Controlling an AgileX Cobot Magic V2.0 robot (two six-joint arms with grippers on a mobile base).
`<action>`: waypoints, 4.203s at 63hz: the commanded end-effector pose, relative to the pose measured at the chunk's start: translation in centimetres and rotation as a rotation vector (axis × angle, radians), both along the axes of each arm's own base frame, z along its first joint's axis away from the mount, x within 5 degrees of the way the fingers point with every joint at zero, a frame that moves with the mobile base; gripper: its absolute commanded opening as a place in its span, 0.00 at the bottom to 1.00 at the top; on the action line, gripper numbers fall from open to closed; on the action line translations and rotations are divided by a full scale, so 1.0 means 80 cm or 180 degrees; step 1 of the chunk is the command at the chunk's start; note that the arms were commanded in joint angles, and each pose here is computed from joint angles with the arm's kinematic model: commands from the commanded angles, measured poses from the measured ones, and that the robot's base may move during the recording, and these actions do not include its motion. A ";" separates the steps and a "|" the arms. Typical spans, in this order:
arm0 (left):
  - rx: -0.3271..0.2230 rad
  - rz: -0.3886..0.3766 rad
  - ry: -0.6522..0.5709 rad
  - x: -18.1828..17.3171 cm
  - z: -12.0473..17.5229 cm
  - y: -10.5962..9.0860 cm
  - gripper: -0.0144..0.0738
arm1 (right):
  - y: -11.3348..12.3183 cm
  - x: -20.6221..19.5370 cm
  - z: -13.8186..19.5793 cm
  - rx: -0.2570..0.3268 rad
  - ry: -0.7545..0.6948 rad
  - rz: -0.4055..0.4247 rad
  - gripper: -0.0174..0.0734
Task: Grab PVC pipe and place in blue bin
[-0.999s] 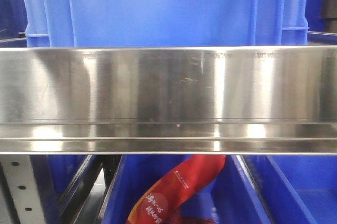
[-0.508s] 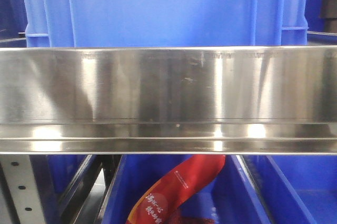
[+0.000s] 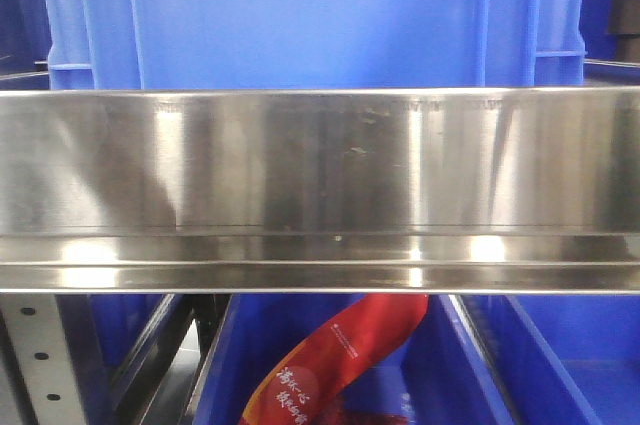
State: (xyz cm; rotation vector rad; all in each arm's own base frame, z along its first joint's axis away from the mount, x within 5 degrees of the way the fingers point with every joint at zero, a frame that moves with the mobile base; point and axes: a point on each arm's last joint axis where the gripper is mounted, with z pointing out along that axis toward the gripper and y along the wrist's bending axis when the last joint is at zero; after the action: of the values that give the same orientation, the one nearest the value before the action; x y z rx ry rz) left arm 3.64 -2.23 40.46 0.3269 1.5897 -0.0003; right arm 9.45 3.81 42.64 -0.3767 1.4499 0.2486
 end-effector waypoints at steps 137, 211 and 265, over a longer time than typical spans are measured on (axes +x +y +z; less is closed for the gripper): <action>-0.0187 0.0876 -0.0829 0.021 -0.149 0.033 0.04 | -0.001 -0.002 0.002 -0.0009 -0.0051 -0.0032 0.01; -0.0193 0.1340 -0.0987 0.023 -0.219 0.045 0.04 | -0.001 -0.002 0.002 -0.0009 -0.0051 -0.0032 0.01; -0.0201 0.1134 -0.0899 0.021 -0.223 0.039 0.04 | -0.001 -0.002 0.002 -0.0009 -0.0051 -0.0032 0.01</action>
State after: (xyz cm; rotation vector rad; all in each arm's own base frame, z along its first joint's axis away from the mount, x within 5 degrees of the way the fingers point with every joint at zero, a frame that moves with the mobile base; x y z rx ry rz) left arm 5.47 0.97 22.43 -0.0112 1.3665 0.2665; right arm 9.44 3.83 42.61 -0.3792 1.4523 0.2500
